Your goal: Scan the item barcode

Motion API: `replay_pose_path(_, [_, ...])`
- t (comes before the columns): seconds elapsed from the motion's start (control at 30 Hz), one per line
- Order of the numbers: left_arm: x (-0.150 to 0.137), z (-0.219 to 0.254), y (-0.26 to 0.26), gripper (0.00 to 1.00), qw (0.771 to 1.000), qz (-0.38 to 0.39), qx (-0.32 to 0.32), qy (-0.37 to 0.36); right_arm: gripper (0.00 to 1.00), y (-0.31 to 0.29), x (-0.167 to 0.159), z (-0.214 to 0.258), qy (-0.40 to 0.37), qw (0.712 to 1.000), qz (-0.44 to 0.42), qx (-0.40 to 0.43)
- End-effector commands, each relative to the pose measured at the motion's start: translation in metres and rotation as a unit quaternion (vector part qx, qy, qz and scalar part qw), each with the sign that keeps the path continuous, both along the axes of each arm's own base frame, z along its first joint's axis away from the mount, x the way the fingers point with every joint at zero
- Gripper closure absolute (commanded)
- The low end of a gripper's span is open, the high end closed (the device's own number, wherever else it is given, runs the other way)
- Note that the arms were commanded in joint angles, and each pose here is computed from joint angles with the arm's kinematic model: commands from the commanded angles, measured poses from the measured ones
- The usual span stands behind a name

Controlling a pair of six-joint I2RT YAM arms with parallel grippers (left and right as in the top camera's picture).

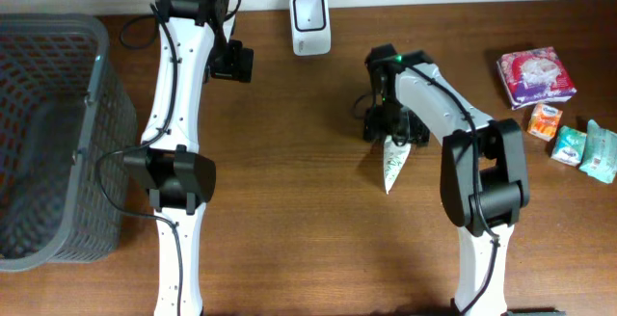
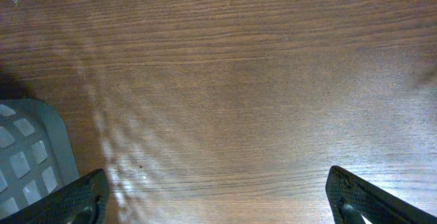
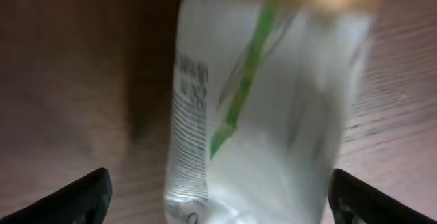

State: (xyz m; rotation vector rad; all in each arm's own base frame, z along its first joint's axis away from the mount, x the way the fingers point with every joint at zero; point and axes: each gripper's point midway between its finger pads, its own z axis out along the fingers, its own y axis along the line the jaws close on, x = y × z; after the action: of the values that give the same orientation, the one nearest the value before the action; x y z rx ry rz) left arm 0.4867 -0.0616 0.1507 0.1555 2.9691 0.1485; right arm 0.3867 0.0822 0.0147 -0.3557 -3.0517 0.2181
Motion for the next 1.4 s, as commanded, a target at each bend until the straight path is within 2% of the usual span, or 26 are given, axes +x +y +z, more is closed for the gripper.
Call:
replay_pose_path(0.0, [0.003,0.011,0.0,0.01,1.0,0.0,0.002,-0.018,0.19,-0.009,-0.005,-0.012,0.0,1.0,-0.003,-0.028])
replay_pose_path(0.07, [0.003,0.011,0.0,0.01,1.0,0.0,0.002,-0.018,0.48,-0.018,-0.003,-0.014,-0.008,0.998,-0.01,-0.053])
replay_pose_path(0.1, [0.003,0.011,0.0,0.01,1.0,0.0,0.002,-0.018,0.56,-0.017,-0.003,-0.014,-0.008,0.999,-0.01,-0.052])
replay_pose_path(0.13, [0.003,0.011,0.0,0.01,1.0,0.0,0.002,-0.018,0.88,-0.005,0.0,-0.012,-0.005,1.0,0.014,-0.017])
replay_pose_path(0.17, [0.003,0.011,0.0,0.01,1.0,0.0,0.002,-0.018,0.96,0.008,0.003,-0.007,-0.005,0.999,0.03,0.02])
replay_pose_path(0.27, [0.003,0.011,0.0,0.01,1.0,0.0,0.002,-0.018,0.96,0.043,0.011,0.03,-0.005,0.988,0.092,0.12])
replay_pose_path(0.33, [0.003,0.011,0.0,0.01,1.0,0.0,0.002,-0.018,0.96,0.07,0.008,0.049,-0.005,0.968,0.144,0.204])
replay_pose_path(0.4, [0.003,0.011,0.0,0.01,1.0,0.0,0.002,-0.018,0.96,0.108,0.002,0.064,-0.012,0.923,0.208,0.324])
replay_pose_path(0.47, [0.003,0.011,0.0,0.01,1.0,0.0,0.002,-0.018,0.96,0.135,0.004,0.076,-0.028,0.884,0.216,0.414])
replay_pose_path(0.53, [0.003,0.011,0.0,0.01,1.0,0.0,0.002,-0.018,0.96,0.145,0.001,0.071,-0.018,0.866,0.212,0.452])
replay_pose_path(0.57, [0.003,0.011,0.0,0.01,1.0,0.0,0.002,-0.018,0.91,0.144,-0.003,0.06,-0.01,0.867,0.208,0.452])
replay_pose_path(0.6, [0.003,0.011,0.0,0.01,1.0,0.0,0.002,-0.018,0.61,0.14,-0.007,0.049,-0.002,0.871,0.203,0.446])
replay_pose_path(0.67, [0.003,0.011,0.0,0.01,1.0,0.0,0.002,-0.018,0.3,0.112,-0.004,0.029,0.015,0.915,0.157,0.372])
replay_pose_path(0.73, [0.003,0.011,0.0,0.01,1.0,0.0,0.002,-0.018,0.25,0.096,0.004,0.037,0.005,0.918,0.14,0.37])
replay_pose_path(0.8, [0.003,0.011,0.0,0.01,1.0,0.0,0.002,-0.018,0.25,0.075,0.015,0.065,-0.005,0.921,0.123,0.37])
replay_pose_path(0.9, [0.003,0.011,0.0,0.01,1.0,0.0,0.002,-0.018,0.25,0.072,0.013,0.092,-0.003,0.929,0.137,0.345])
replay_pose_path(0.93, [0.003,0.011,0.0,0.01,1.0,0.0,0.002,-0.018,0.18,0.075,0.012,0.093,-0.003,0.928,0.141,0.345])
replay_pose_path(0.97, [0.003,0.011,0.0,0.01,1.0,0.0,0.002,-0.018,0.0,0.079,0.011,0.092,-0.002,0.927,0.145,0.345])
replay_pose_path(1.37, [0.003,0.011,0.0,0.01,1.0,0.0,0.002,-0.018,0.01,0.078,0.012,0.092,-0.003,0.928,0.143,0.345])
